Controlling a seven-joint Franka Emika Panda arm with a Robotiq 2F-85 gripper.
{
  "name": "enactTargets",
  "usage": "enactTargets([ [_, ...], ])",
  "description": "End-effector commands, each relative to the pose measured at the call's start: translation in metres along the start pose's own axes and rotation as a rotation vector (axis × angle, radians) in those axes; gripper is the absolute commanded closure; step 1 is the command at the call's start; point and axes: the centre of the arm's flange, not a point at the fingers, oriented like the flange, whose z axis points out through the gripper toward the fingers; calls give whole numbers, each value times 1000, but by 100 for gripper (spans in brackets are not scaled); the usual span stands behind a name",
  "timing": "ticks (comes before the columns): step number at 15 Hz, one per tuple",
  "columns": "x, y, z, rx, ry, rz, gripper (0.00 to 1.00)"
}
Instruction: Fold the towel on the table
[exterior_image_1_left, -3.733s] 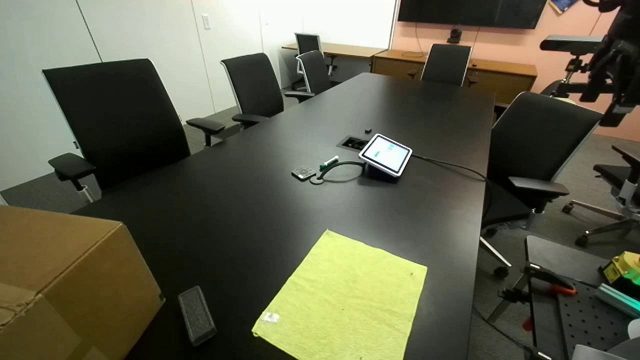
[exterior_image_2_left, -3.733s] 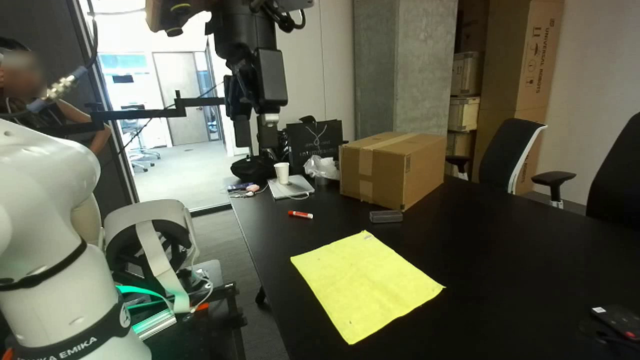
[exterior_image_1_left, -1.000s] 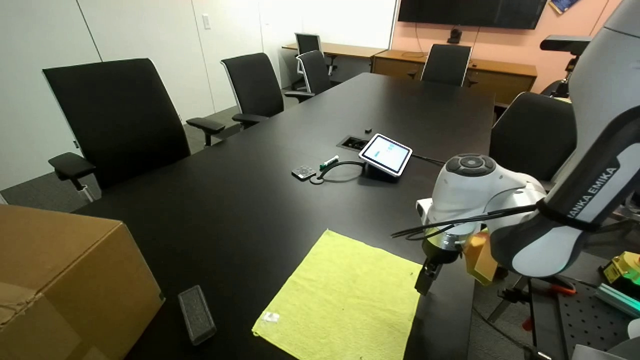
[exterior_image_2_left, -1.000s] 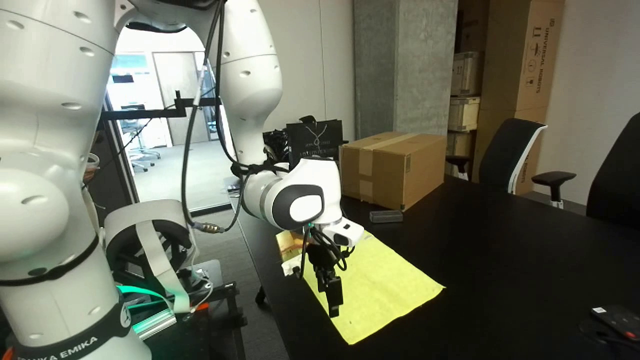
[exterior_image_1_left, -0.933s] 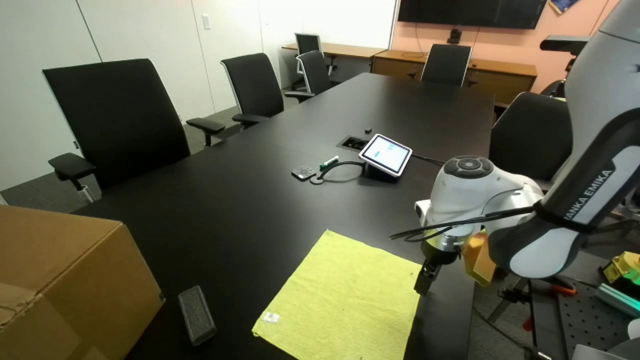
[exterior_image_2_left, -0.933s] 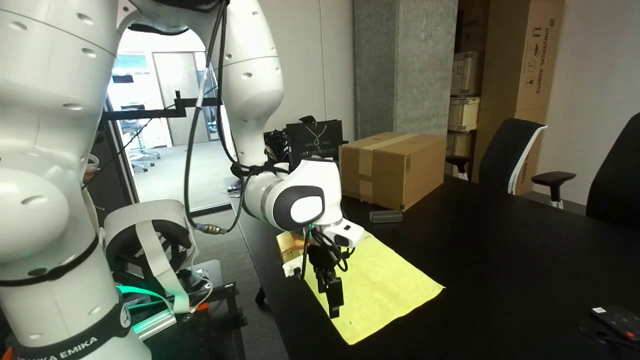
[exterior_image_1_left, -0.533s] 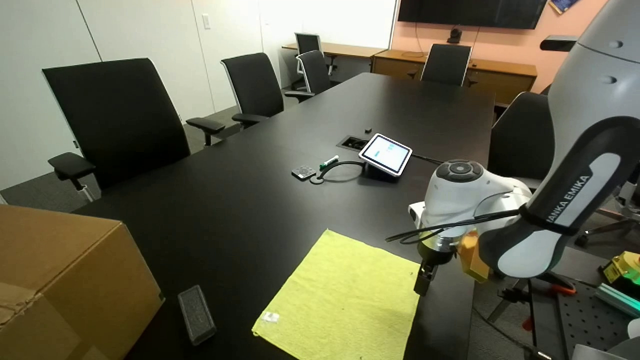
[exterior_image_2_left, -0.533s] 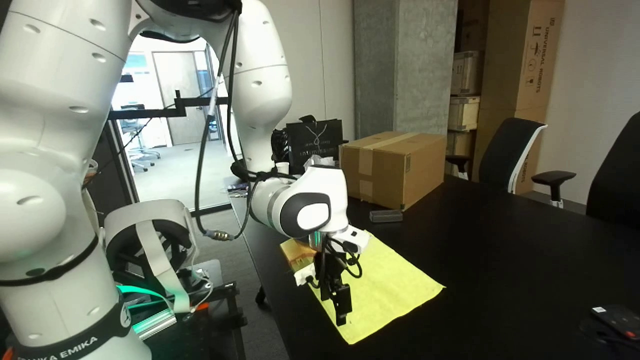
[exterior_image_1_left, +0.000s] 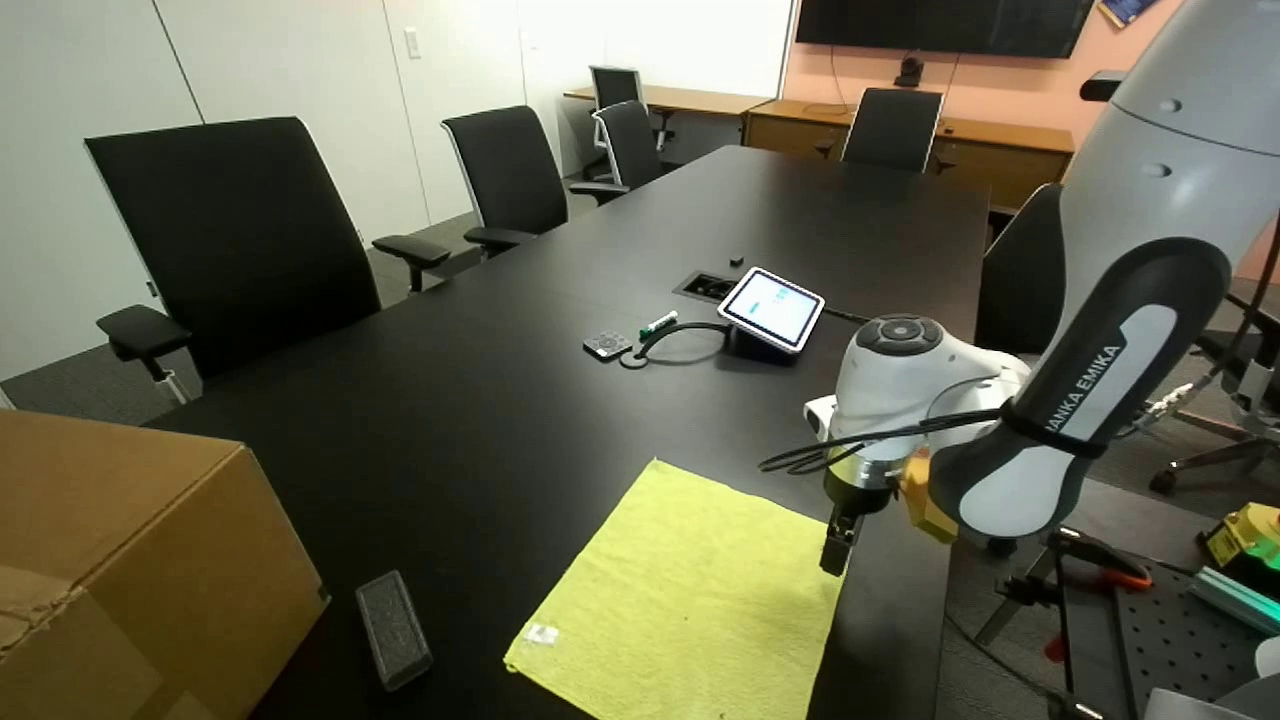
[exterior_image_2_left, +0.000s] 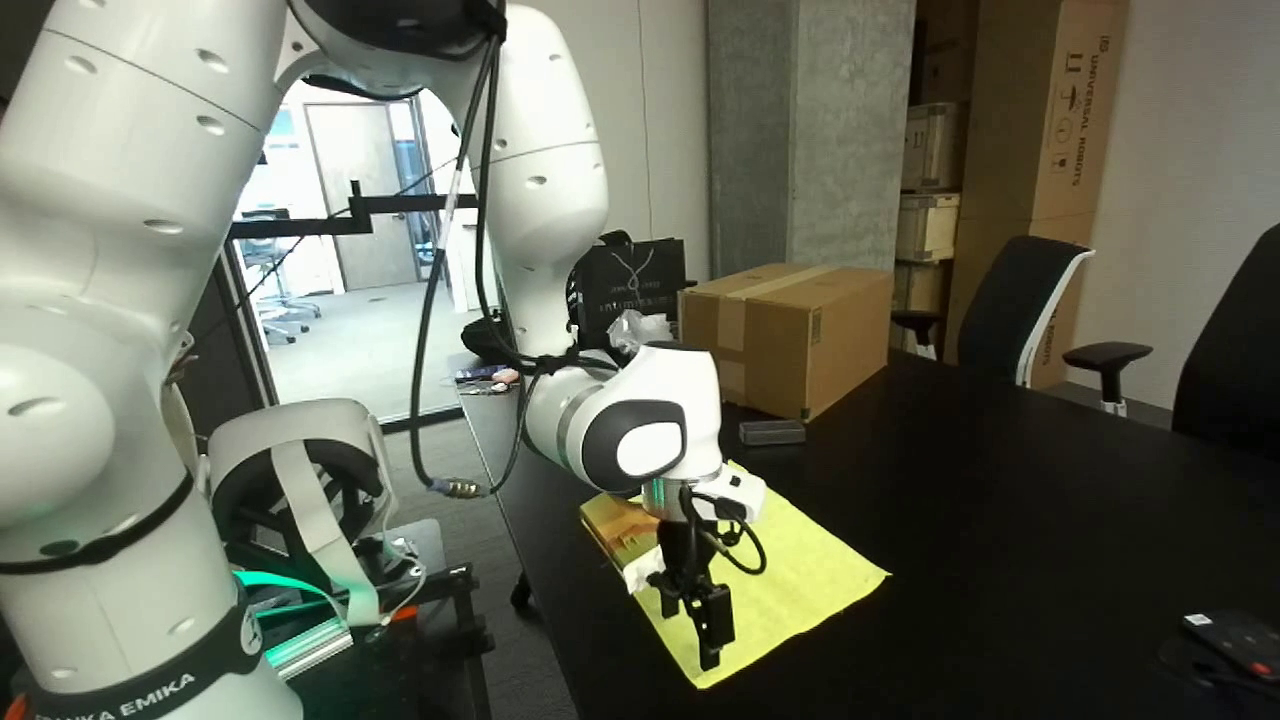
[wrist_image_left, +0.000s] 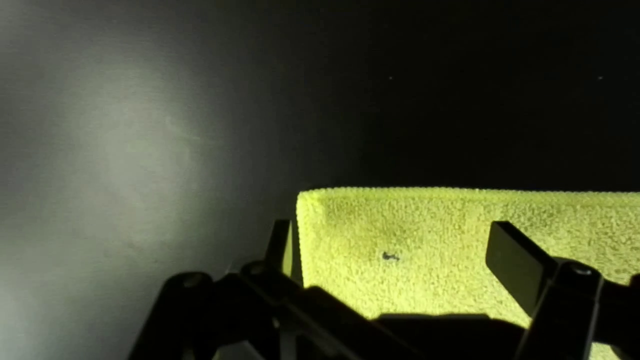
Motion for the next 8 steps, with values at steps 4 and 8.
enactTargets([
  [4,23,23,16,54,5,4,0],
  [8,23,25,30,83,-19,8,0],
])
